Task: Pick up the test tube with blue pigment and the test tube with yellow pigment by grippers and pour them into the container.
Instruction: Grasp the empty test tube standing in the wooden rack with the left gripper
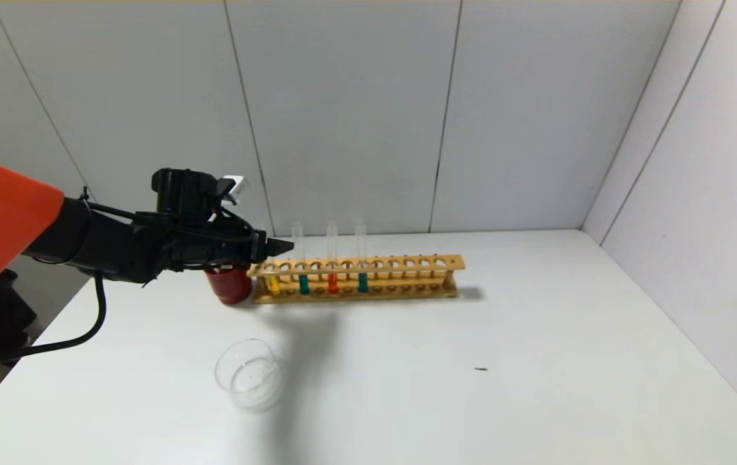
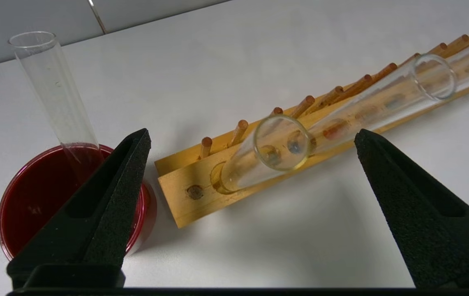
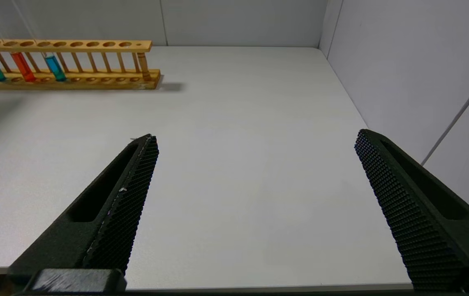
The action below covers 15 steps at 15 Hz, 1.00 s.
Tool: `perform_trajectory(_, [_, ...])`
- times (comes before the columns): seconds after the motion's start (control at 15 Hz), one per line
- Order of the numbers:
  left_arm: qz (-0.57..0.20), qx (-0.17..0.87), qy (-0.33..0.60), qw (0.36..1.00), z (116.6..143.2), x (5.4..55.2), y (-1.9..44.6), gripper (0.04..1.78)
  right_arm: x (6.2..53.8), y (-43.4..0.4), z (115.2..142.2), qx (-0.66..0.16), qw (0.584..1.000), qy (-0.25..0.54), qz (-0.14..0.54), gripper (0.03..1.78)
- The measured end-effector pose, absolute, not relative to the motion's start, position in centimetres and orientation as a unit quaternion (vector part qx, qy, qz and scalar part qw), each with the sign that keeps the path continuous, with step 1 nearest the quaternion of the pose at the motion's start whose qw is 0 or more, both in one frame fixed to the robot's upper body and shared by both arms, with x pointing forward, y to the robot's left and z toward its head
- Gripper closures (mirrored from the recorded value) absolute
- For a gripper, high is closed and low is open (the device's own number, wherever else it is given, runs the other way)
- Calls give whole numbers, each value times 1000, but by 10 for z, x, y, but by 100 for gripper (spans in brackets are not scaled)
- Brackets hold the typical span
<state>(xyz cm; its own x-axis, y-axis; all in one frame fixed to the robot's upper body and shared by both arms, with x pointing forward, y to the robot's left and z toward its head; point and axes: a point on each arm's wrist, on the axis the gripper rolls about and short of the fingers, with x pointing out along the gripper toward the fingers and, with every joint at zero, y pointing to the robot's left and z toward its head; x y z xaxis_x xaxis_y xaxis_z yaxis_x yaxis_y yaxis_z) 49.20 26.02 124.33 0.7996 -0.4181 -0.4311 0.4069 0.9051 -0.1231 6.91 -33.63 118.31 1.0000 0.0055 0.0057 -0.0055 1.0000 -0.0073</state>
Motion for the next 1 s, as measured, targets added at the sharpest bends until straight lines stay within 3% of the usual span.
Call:
perform_trajectory(0.33, [-213, -15, 230, 949, 1241, 497, 260, 9, 69, -336, 1183, -4, 1000, -3, 3, 6])
perform_trajectory(0.47, [-213, -15, 230, 949, 1240, 498, 260, 20, 69, -336, 1183, -4, 1000, -3, 3, 6])
perform_trajectory(0.67, [-205, -13, 231, 951, 1239, 499, 261, 57, 69, -336, 1183, -4, 1000, -3, 3, 6])
perform_trajectory(1.0, [-203, -12, 232, 951, 1239, 499, 261, 143, 69, -336, 1183, -4, 1000, -3, 3, 6])
